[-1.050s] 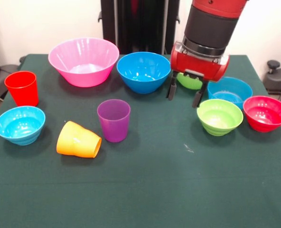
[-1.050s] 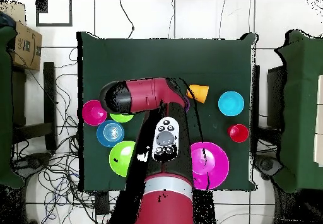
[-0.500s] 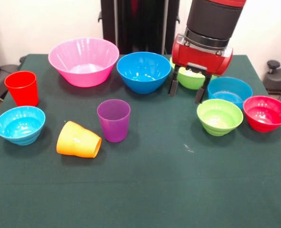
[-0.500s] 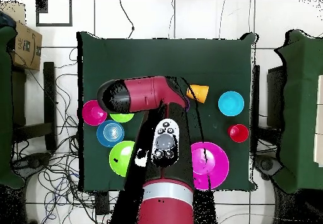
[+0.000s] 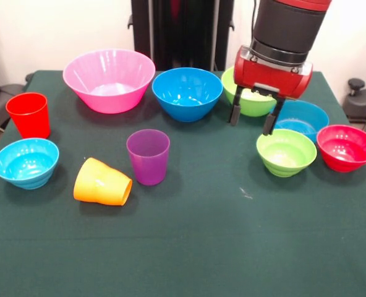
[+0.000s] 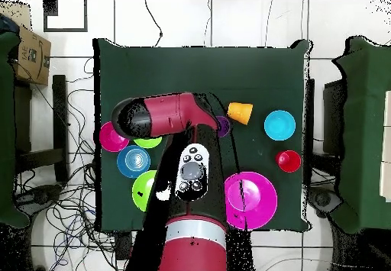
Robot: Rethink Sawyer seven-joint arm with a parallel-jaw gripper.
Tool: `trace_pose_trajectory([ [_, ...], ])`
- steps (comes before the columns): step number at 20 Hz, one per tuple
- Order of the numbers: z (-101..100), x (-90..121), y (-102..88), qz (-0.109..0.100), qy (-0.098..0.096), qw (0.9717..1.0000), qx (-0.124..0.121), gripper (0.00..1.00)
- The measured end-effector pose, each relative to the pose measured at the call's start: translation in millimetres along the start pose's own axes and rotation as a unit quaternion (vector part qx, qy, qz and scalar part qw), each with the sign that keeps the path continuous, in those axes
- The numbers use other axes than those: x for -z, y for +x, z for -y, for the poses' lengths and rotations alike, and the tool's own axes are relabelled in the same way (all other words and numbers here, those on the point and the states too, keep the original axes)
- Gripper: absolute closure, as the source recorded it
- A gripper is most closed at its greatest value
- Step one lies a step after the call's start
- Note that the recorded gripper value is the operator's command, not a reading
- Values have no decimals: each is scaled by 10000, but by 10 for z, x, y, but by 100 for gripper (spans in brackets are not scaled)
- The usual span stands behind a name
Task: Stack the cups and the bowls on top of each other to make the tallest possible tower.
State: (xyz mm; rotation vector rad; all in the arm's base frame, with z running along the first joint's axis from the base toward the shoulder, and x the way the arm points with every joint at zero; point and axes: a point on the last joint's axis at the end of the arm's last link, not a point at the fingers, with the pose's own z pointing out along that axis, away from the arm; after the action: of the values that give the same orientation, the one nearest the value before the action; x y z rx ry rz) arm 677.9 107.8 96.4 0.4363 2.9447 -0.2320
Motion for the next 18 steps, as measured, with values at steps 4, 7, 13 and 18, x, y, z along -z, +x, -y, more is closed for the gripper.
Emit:
trace_pose_trajectory([
  [4, -48, -30, 46, -29, 3, 10000, 45, 0],
  [7, -84, -83, 93, -67, 10, 9999, 80, 0],
  [13, -149, -240, 194, -96, 2, 9998, 154, 0],
  [18, -171, -465, 299, -86, -2, 9997, 207, 0],
])
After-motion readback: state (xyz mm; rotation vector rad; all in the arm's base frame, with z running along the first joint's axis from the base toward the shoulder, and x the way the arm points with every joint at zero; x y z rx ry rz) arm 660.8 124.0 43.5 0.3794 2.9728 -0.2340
